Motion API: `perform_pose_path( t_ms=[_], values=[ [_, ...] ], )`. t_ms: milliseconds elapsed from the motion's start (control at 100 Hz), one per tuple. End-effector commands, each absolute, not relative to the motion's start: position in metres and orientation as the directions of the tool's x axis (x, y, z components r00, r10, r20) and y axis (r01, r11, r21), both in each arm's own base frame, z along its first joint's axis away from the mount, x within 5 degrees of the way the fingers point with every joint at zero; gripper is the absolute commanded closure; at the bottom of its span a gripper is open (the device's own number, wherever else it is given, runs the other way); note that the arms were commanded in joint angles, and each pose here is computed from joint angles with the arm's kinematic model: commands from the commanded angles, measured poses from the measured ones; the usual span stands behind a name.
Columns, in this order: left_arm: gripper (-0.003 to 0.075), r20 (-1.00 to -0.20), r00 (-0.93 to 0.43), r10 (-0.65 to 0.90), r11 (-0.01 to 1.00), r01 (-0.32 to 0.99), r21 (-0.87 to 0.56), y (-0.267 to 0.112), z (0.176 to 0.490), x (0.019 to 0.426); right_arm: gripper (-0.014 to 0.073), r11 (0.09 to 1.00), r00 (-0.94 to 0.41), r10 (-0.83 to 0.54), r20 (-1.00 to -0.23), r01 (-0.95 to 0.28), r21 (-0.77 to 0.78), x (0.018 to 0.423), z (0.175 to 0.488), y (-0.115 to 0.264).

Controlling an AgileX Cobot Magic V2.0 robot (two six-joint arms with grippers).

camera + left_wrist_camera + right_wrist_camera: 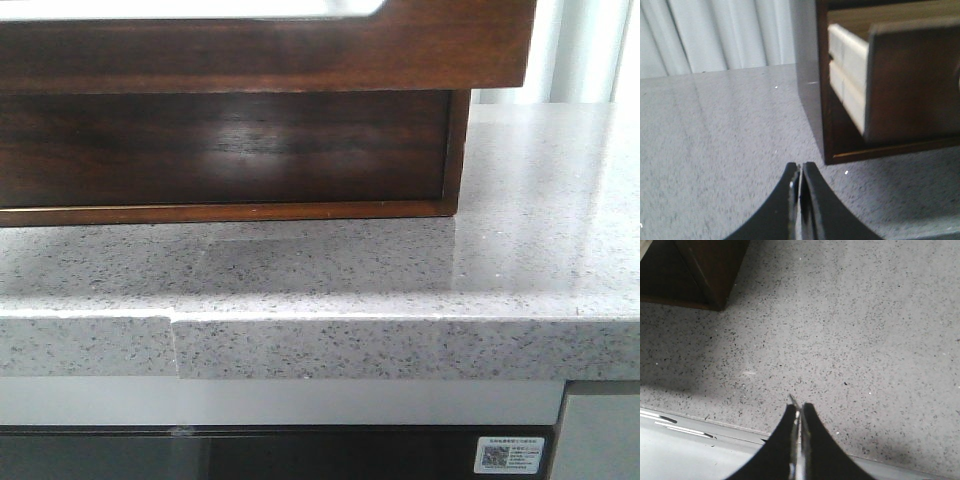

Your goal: Put scissors in drawer with both arms

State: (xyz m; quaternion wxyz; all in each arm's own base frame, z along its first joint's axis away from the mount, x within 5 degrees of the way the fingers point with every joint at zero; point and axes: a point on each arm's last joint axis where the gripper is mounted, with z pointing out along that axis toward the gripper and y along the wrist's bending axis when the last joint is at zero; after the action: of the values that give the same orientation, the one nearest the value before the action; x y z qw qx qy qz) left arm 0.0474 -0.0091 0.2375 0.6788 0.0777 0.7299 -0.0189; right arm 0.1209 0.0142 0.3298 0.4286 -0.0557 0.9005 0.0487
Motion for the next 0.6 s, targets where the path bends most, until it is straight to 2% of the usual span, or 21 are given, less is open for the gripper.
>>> perform_pose_path(
  t_ms=[0, 270, 500, 590],
  values=[
    [0.0741, -0.997, 0.076, 0.031, 0.995, 0.093, 0.038, -0.006, 0.236, 0.048, 0.0664, 0.991, -0.563, -0.041, -0.825, -0.13, 0.039, 0.123, 0.342, 0.013],
    [0.0741, -0.996, 0.072, -0.054, 0.996, 0.074, -0.048, -0.004, 0.203, 0.055, 0.0664, 0.991, -0.569, -0.042, -0.822, -0.13, 0.04, 0.123, 0.342, 0.013],
    [0.0741, -0.997, 0.062, -0.05, 0.996, 0.078, -0.045, -0.004, 0.202, 0.055, 0.0664, 0.991, -0.57, -0.042, -0.82, -0.13, 0.04, 0.123, 0.341, 0.013],
    [0.0741, -0.998, 0.068, -0.007, 0.997, 0.072, -0.002, -0.004, 0.203, 0.055, 0.0664, 0.991, -0.57, -0.042, -0.82, -0.13, 0.04, 0.123, 0.341, 0.013]
  ],
)
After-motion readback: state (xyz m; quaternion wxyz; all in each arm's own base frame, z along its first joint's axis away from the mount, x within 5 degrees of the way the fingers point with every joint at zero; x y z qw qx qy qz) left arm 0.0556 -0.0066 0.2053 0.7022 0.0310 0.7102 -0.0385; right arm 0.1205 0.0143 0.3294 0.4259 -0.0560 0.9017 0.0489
